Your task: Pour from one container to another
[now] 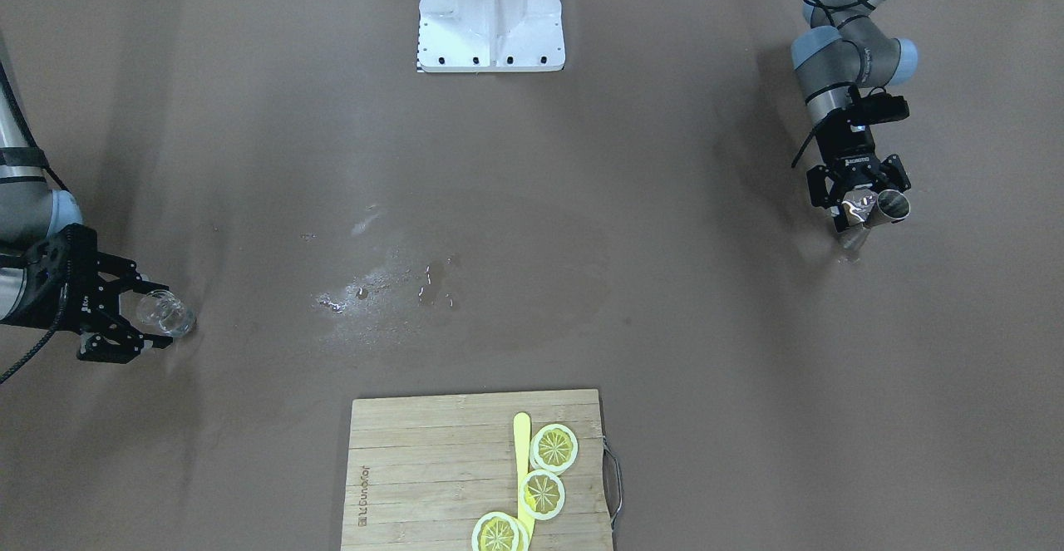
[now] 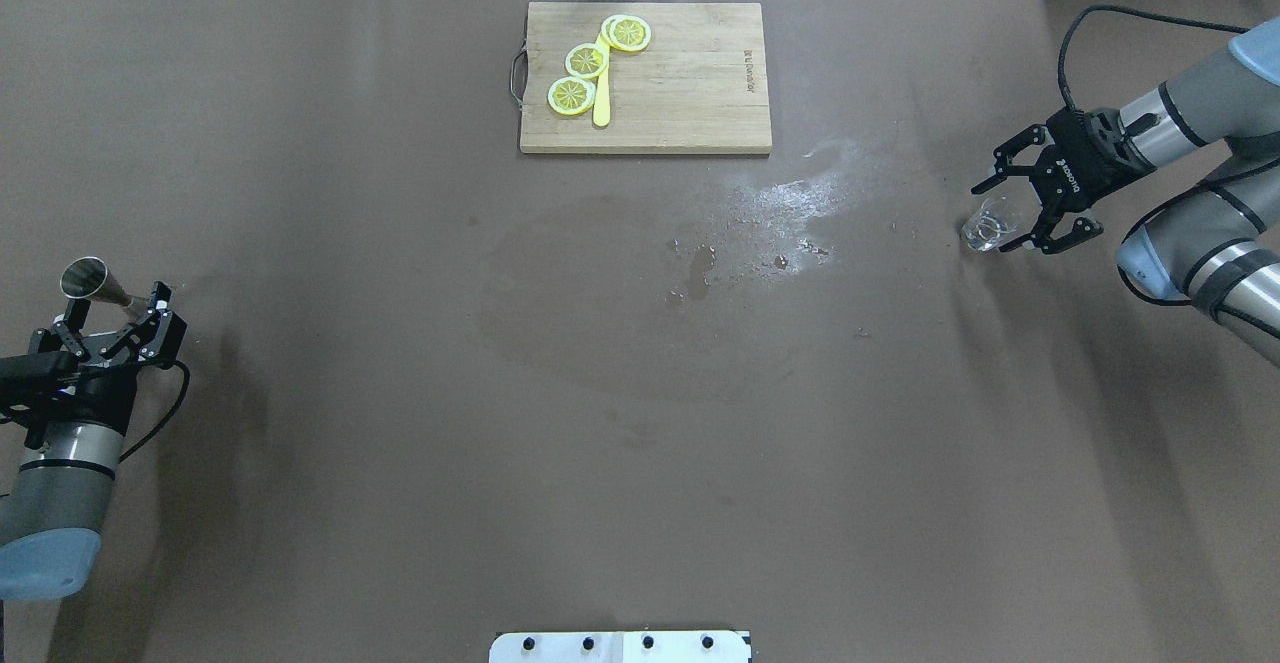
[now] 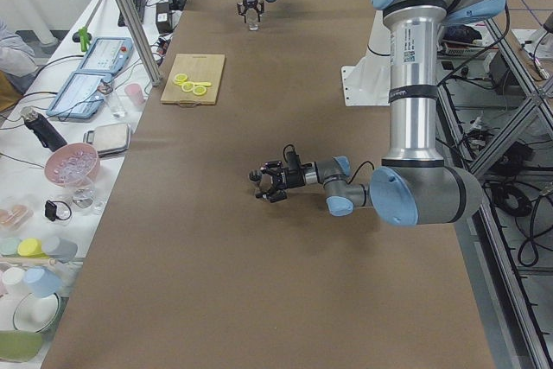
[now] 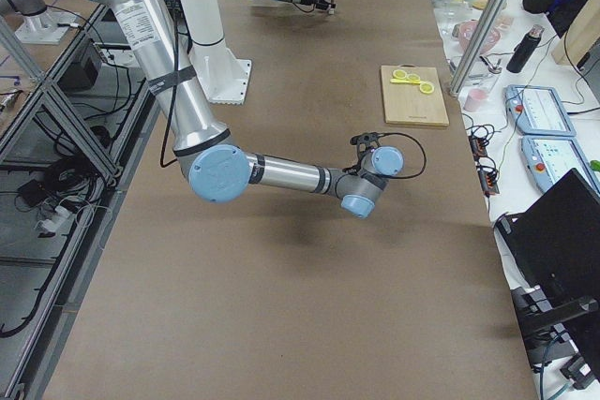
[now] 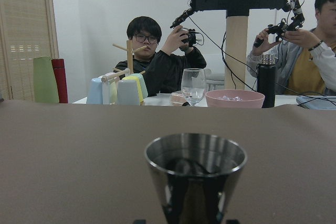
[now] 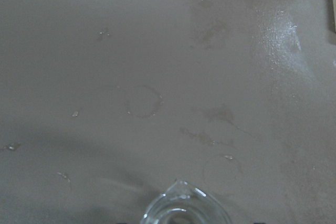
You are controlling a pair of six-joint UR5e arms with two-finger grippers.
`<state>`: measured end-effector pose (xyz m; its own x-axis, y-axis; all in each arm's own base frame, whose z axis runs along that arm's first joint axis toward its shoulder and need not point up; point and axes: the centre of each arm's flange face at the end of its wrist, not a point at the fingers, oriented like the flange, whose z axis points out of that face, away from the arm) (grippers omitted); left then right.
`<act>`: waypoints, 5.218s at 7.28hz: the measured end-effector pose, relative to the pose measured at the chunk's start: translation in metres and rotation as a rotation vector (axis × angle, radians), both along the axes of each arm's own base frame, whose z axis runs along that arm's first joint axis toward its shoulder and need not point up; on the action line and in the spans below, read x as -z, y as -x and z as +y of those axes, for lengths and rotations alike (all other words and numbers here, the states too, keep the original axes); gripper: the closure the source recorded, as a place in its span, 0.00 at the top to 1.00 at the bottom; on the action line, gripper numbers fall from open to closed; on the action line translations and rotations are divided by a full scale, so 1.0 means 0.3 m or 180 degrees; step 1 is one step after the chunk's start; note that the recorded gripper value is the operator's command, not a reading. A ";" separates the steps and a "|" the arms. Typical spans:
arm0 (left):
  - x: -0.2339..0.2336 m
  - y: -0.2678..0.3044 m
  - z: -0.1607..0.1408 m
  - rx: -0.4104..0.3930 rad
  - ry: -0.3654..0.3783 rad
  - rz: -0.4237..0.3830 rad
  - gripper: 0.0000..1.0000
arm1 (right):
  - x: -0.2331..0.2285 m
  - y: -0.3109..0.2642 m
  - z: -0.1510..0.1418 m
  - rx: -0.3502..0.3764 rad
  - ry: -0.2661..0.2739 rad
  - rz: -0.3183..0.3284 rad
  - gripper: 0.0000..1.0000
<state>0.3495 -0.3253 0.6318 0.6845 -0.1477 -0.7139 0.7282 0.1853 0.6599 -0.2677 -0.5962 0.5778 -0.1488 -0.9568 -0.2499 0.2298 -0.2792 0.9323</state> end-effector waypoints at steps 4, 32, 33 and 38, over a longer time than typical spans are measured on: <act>0.069 0.126 0.045 -0.0035 -0.0021 0.0064 0.99 | 0.080 0.030 -0.033 -0.0004 0.0031 -0.0055 0.99; -0.186 1.434 -0.471 -0.3351 0.2545 -0.0163 0.99 | -0.125 -1.025 0.351 -0.2882 0.4903 0.1738 1.00; -0.232 1.462 -0.435 -0.3352 0.2600 -0.0142 0.99 | -0.130 -1.032 0.355 -0.2896 0.4879 0.1709 1.00; -0.365 1.577 -0.258 -0.3223 0.2643 0.0556 0.99 | -0.133 -1.024 0.299 -0.2858 0.4555 0.1462 1.00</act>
